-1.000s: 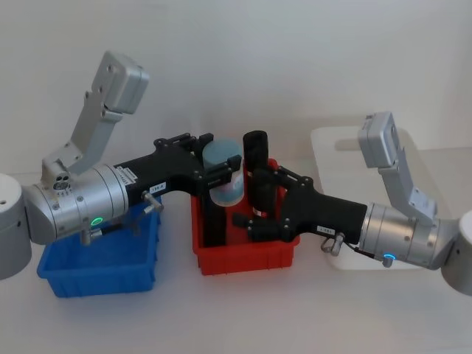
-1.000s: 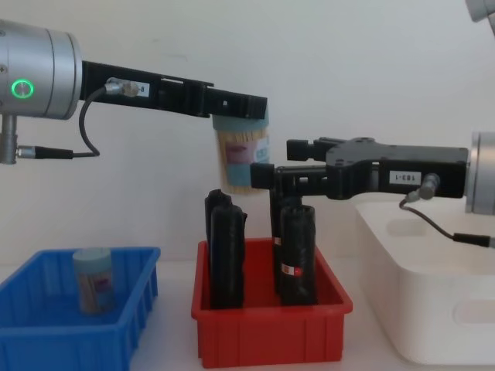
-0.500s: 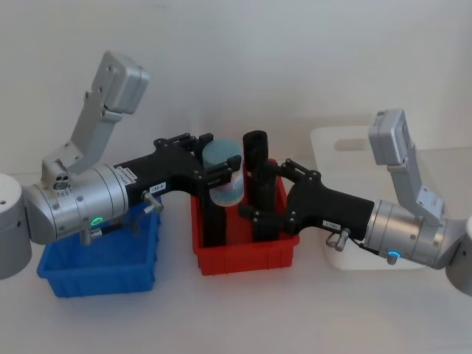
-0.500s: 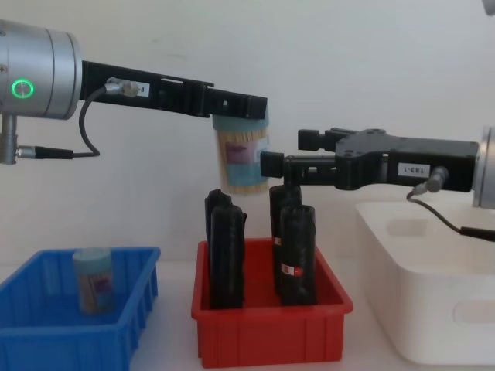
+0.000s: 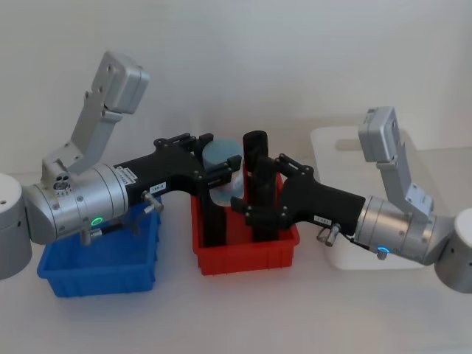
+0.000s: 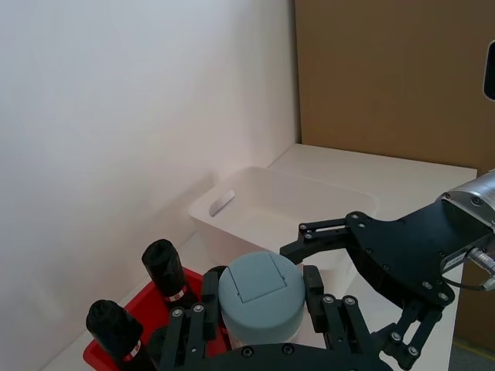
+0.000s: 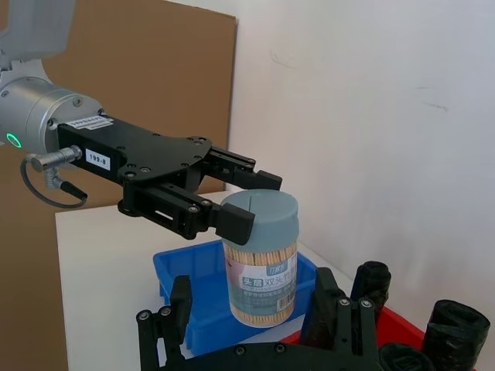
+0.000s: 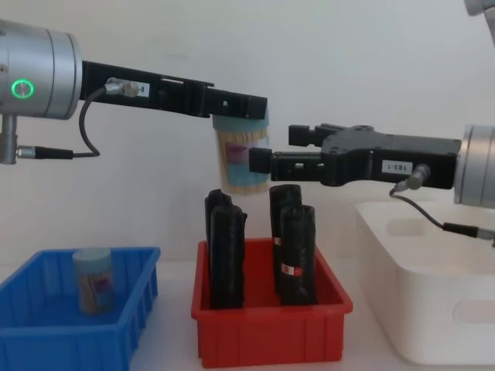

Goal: Pick the cotton swabs from the blue box and place them into the white box.

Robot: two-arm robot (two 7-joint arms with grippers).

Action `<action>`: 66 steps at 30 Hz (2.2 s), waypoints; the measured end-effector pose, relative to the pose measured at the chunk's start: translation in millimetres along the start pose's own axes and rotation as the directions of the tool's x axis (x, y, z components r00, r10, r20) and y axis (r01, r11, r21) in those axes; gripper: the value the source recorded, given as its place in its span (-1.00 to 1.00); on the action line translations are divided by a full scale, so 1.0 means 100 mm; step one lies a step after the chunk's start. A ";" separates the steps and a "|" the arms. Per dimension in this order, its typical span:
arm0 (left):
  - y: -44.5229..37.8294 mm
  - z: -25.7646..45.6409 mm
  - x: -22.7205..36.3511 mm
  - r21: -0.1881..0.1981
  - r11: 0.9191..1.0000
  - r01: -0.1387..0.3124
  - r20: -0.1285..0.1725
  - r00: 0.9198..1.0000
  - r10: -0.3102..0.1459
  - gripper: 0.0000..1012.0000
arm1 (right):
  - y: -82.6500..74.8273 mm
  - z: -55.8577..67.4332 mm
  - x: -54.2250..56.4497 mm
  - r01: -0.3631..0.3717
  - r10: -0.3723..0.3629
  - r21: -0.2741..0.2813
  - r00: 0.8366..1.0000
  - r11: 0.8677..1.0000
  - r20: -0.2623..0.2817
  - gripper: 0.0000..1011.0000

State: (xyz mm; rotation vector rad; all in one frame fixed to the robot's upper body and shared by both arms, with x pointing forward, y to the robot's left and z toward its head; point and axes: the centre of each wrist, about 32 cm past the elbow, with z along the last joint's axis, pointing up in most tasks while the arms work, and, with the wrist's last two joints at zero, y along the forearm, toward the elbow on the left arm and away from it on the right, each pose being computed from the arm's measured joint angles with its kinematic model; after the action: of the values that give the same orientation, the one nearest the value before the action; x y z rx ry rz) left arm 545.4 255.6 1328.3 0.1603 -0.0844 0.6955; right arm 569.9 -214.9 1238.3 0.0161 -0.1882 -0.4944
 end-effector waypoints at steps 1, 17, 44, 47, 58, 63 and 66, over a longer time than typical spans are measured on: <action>0.000 0.000 0.000 0.000 1.000 0.000 0.000 1.000 0.000 0.30 | 0.02 0.00 0.00 0.000 0.000 0.000 1.000 1.000 0.001 0.98; 0.000 0.000 0.000 0.000 1.000 0.000 0.000 1.000 0.000 0.30 | 0.18 -0.09 0.06 0.008 -0.008 -0.013 1.000 1.000 0.009 0.98; 0.000 0.000 0.000 0.000 1.000 -0.001 0.000 1.000 0.001 0.30 | 0.43 -0.17 0.10 -0.014 0.015 0.043 1.000 0.999 -0.025 0.35; 0.001 0.000 0.001 0.000 1.000 -0.002 0.000 1.000 0.002 0.30 | 0.45 -0.18 0.10 -0.012 0.013 0.042 1.000 0.999 -0.026 0.27; 0.000 0.000 0.000 0.000 1.000 0.000 0.000 1.000 0.000 0.67 | 0.46 -0.19 0.12 0.015 -0.014 0.028 1.000 0.999 -0.027 0.27; 0.000 0.000 0.000 0.000 1.000 0.000 0.000 1.000 0.000 0.92 | 0.46 -0.19 0.13 0.021 -0.021 0.022 0.999 1.000 -0.025 0.27; 0.000 0.000 0.000 0.000 1.000 0.000 0.000 1.000 0.000 0.98 | 0.46 -0.20 0.13 0.025 -0.024 0.020 0.999 0.999 -0.025 0.27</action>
State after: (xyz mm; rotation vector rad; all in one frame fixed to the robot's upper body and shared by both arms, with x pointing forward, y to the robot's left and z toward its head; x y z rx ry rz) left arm 545.4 255.6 1328.3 0.1601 -0.0841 0.6951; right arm 606.5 -181.3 1224.1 0.0440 -0.1686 -0.5167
